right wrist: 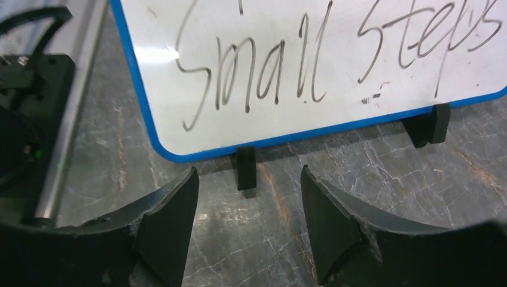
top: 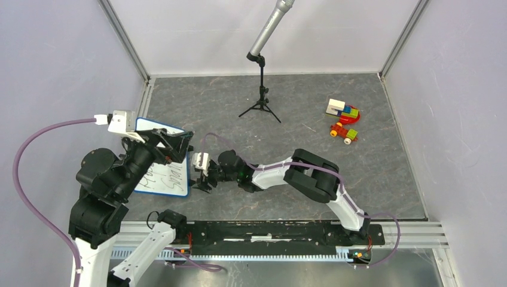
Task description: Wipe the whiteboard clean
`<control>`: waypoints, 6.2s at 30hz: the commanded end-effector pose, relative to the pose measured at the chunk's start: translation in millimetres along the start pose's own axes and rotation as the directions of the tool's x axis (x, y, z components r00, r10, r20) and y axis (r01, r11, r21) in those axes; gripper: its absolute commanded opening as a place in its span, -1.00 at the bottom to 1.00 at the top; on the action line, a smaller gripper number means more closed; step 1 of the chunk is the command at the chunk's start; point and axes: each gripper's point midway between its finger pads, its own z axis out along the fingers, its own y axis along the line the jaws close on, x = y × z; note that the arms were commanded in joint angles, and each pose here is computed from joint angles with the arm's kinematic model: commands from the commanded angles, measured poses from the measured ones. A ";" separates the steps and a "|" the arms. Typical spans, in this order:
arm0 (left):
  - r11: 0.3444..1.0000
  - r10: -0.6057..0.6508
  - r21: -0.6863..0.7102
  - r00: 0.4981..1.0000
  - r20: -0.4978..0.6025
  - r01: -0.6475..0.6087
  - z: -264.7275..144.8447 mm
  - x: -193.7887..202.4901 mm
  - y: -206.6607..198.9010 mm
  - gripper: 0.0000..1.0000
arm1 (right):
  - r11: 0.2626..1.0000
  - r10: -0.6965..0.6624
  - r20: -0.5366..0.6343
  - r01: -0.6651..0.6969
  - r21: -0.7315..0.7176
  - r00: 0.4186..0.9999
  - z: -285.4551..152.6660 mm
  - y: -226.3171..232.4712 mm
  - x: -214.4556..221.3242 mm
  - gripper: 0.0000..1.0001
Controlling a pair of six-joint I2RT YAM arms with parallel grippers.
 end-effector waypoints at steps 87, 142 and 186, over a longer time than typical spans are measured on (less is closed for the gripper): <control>0.935 -0.319 -0.274 0.873 -0.368 0.225 138.4 165.9 132.7 0.94 | 0.702 0.551 -0.374 -0.173 0.690 0.746 -262.0 -32.2 52.6 0.77; 0.950 -0.308 -0.187 0.850 -0.427 0.250 137.1 182.1 111.9 0.87 | 0.734 0.509 -0.446 -0.101 0.672 0.736 -223.6 -48.6 90.7 -0.21; 0.935 -0.334 -0.285 0.801 -0.498 0.213 153.6 191.1 123.7 0.19 | 0.828 0.257 0.107 -0.276 0.488 0.961 -134.4 -103.1 -112.7 -0.66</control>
